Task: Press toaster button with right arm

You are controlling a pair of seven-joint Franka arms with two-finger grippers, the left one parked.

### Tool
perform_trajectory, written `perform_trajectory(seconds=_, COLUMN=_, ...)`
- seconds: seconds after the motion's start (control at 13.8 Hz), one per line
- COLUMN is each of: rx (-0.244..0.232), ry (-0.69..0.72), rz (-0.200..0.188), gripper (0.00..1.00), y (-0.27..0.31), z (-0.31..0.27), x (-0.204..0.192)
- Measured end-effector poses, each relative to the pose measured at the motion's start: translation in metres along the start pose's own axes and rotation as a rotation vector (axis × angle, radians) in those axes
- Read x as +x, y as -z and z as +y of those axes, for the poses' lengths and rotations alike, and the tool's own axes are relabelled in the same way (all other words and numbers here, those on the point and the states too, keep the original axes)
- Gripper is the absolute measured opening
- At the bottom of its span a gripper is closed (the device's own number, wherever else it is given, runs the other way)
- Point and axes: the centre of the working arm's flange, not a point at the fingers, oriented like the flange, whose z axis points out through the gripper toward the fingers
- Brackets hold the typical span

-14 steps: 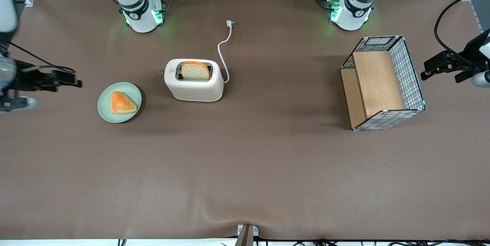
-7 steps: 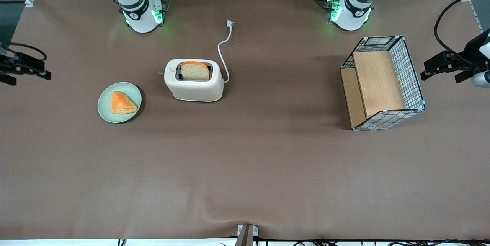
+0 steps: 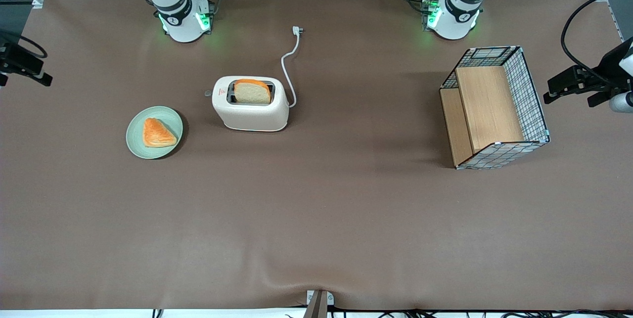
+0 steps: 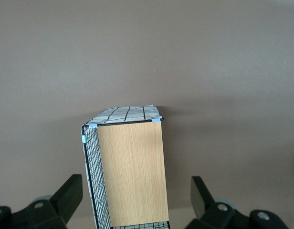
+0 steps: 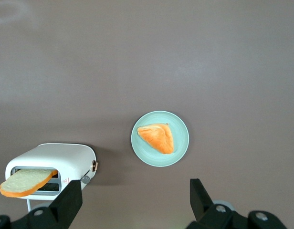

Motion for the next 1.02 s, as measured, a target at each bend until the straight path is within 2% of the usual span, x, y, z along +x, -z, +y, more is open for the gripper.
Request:
perform_trajectory(seconds=0.58, rx=-0.023, ry=-0.002, rz=0.06, gripper=1.0, y=0.01, z=0.003, x=-0.007)
perform_trajectory(seconds=1.02, rx=-0.043, ry=0.0, rz=0.05, gripper=1.0, y=0.005, z=0.004, x=-0.004)
